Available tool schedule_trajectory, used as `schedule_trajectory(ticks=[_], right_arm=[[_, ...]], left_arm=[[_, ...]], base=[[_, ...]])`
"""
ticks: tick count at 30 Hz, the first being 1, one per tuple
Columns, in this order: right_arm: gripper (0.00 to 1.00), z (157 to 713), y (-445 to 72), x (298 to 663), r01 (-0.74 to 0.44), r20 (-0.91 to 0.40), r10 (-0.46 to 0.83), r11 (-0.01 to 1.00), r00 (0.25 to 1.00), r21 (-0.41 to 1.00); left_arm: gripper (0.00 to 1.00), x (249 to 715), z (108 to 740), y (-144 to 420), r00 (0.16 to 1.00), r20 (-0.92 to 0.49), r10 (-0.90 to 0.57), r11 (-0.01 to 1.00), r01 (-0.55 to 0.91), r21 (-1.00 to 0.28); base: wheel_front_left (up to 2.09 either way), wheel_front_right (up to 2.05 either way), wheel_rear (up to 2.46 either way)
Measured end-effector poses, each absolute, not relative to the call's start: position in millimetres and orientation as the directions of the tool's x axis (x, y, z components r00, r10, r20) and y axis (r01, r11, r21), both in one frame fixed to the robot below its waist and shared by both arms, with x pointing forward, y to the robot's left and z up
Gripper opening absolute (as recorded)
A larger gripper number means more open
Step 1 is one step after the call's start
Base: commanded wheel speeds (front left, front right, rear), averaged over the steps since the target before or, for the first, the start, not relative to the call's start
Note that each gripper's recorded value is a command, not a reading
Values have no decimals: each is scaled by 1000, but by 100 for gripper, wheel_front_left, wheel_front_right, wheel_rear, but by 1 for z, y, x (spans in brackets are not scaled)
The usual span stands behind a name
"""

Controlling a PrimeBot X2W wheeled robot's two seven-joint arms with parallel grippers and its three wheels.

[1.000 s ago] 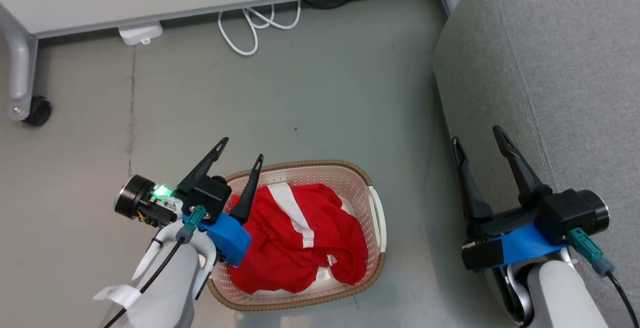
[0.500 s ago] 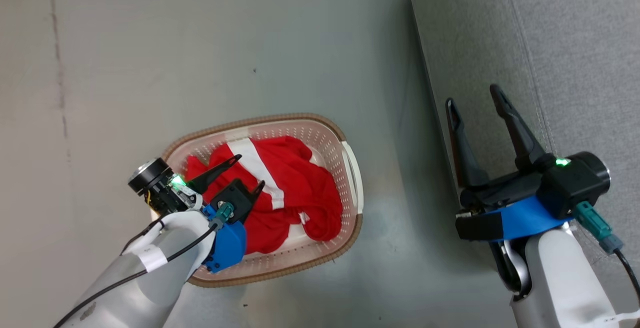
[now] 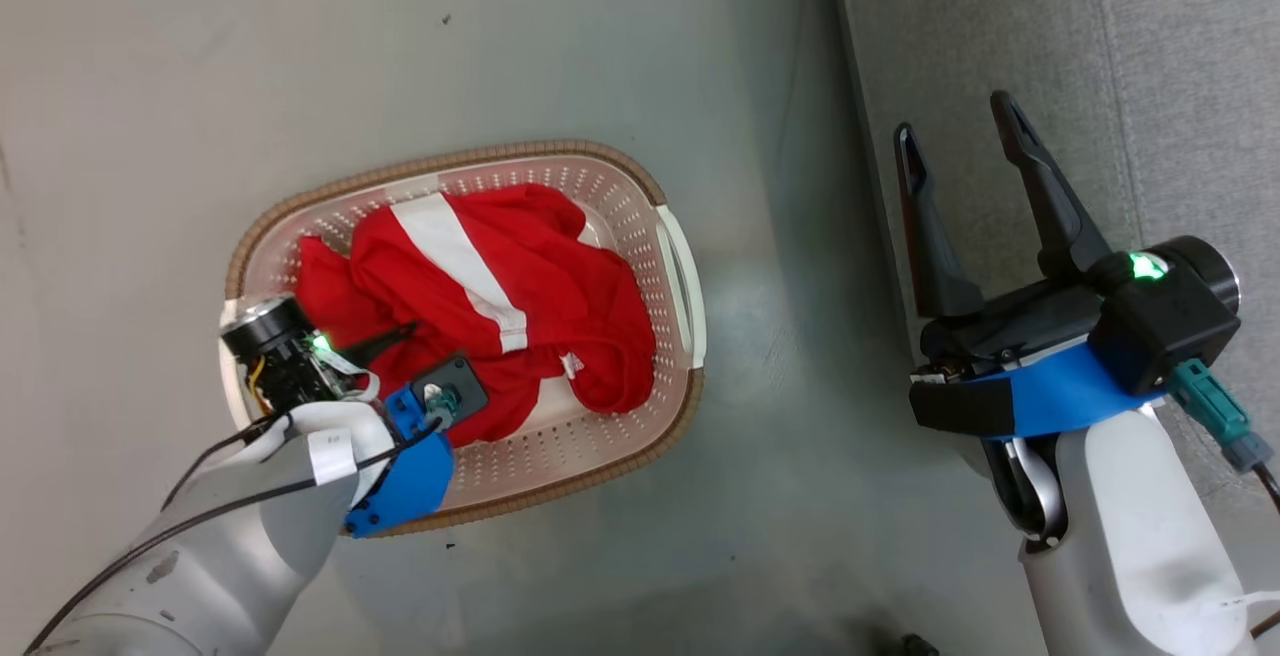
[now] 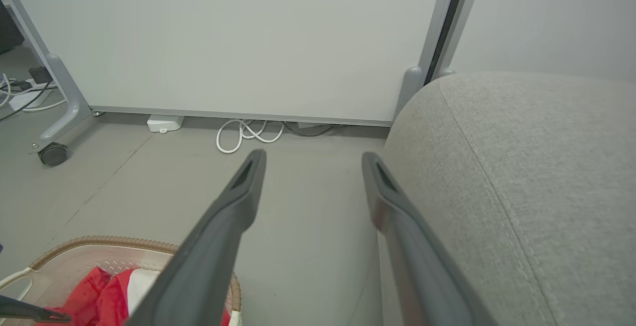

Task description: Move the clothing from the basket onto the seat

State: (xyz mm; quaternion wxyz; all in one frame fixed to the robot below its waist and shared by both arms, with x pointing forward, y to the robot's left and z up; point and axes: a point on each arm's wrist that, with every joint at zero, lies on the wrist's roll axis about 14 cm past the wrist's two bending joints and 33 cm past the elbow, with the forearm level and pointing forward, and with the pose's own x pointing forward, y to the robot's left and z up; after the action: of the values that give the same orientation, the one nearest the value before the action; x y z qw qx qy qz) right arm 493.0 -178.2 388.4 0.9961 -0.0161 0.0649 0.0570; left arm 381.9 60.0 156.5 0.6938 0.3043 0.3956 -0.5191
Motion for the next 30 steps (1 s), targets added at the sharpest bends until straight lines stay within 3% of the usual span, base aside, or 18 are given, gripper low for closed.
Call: schedule_trajectory(ticks=[6,14,30], right_arm=[[100,376,-177,498,-124,-148,118,992,982,-27],[100,365,-183,501,-116,-168,108,993,980,-36],[100,335,-189,504,-106,-214,96,994,972,-39]], left_arm=[[100,373,132,76,82,-924,-373,271,962,-24],[100,349,109,94,-11,-969,-245,178,982,-56],[100,351,73,95,-54,-974,-220,116,990,-81]], base=[[0,0,0],[0,0,0],[0,0,0]])
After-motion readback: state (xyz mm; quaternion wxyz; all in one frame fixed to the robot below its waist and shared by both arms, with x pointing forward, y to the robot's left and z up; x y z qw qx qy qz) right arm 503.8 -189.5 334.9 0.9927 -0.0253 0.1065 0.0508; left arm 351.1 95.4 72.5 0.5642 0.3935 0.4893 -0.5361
